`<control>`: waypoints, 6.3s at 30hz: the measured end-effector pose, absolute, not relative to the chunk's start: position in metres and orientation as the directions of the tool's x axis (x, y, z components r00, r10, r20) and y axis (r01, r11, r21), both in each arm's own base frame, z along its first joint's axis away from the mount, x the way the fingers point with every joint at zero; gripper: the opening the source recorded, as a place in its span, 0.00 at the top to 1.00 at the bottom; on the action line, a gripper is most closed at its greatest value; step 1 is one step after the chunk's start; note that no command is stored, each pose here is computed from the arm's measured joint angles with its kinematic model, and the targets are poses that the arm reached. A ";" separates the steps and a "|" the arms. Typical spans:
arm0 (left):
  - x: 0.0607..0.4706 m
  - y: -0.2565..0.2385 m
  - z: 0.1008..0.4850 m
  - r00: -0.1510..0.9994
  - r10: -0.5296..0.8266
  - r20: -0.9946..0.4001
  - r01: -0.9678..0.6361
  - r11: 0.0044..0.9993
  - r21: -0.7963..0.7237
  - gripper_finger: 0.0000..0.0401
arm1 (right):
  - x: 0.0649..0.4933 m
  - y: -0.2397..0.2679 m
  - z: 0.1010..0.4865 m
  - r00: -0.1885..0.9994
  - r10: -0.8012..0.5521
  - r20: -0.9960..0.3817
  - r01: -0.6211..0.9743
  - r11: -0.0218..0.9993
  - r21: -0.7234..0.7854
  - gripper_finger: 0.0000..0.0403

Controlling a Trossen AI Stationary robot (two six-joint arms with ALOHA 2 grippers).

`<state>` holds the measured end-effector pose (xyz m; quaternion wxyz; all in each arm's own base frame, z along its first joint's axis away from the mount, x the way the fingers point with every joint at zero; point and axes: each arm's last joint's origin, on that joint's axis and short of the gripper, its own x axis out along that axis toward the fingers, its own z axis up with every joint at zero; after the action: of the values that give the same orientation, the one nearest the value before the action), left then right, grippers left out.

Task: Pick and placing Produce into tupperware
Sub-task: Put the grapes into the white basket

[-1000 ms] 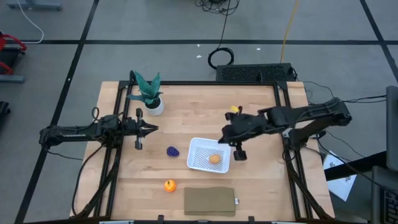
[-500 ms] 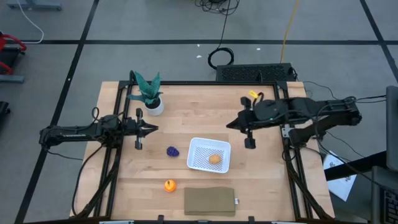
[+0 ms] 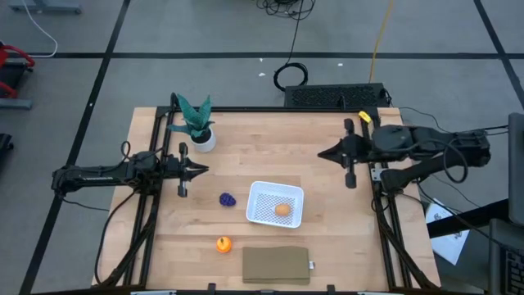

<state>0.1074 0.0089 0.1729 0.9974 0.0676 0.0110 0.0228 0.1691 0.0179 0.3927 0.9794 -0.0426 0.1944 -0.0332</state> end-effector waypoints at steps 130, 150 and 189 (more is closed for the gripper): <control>0.129 -0.002 0.260 0.999 -0.014 -0.034 0.017 0.997 0.076 0.92 | 0.093 0.007 0.193 0.963 0.091 0.255 -0.052 0.987 -0.155 1.00; 0.212 -0.038 0.331 0.854 -0.113 -0.507 0.167 0.984 0.063 0.92 | 0.093 0.007 0.192 0.963 0.091 0.253 -0.055 0.988 -0.145 1.00; 0.277 -0.067 0.288 0.334 0.082 -0.939 0.166 0.976 0.144 0.92 | 0.094 0.007 0.191 0.967 0.091 0.236 -0.064 0.991 -0.119 1.00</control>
<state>0.2770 -0.0670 0.2883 0.8097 0.1075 0.5763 -0.0260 0.0941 0.0070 0.1908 0.9903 -0.0553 -0.1216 0.0392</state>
